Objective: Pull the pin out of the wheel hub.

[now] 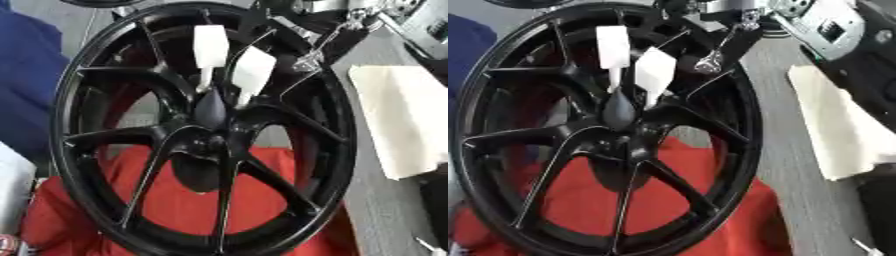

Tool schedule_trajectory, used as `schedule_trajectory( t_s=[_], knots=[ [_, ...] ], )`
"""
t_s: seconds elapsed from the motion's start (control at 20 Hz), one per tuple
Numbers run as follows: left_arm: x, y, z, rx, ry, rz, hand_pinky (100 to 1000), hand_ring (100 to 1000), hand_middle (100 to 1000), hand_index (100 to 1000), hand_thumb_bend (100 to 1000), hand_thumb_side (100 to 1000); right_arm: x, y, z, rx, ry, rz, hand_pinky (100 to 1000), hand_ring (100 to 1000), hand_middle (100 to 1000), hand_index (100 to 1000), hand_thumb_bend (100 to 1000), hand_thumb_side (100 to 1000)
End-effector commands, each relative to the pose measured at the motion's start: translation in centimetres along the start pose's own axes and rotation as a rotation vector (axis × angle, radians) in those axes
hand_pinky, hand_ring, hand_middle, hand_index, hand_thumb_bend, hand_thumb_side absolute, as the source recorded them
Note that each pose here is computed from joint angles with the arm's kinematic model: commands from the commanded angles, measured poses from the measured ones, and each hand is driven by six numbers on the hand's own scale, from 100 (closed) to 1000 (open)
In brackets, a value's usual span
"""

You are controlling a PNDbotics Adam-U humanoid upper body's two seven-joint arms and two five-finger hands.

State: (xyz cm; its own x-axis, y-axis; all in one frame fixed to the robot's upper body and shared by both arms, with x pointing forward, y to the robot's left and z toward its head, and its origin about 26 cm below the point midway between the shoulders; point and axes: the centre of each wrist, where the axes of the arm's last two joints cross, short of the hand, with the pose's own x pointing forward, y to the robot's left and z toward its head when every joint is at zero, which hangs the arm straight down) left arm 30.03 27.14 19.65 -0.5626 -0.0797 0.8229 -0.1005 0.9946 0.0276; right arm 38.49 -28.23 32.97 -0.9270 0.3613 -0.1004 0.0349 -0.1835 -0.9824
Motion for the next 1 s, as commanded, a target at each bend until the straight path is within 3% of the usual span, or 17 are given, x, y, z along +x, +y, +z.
schedule_trajectory(
  t_s=[0.05, 0.4, 0.7, 1.0],
  knots=[
    [0.9, 0.0, -0.3, -0.013, -0.034, -0.007, 697, 730, 611, 697, 100, 799, 0.0, -0.9, 0.6, 0.316, -0.22, 0.237, 903, 885, 837, 902, 187, 100],
    [0.9, -0.1, -0.4, -0.015, -0.035, -0.005, 697, 730, 612, 697, 100, 801, 0.5, -0.2, 0.2, 0.347, -0.237, 0.237, 904, 886, 837, 897, 183, 100],
    [0.9, 0.0, -0.3, -0.016, -0.03, -0.012, 697, 730, 611, 697, 100, 800, 0.5, -0.7, 0.7, 0.396, -0.19, 0.283, 906, 900, 850, 911, 296, 100],
    [0.9, 0.1, -0.3, -0.025, -0.026, -0.018, 698, 730, 611, 697, 100, 799, 0.7, -1.2, 0.1, 0.422, -0.191, 0.319, 916, 911, 869, 934, 342, 223]
  ],
)
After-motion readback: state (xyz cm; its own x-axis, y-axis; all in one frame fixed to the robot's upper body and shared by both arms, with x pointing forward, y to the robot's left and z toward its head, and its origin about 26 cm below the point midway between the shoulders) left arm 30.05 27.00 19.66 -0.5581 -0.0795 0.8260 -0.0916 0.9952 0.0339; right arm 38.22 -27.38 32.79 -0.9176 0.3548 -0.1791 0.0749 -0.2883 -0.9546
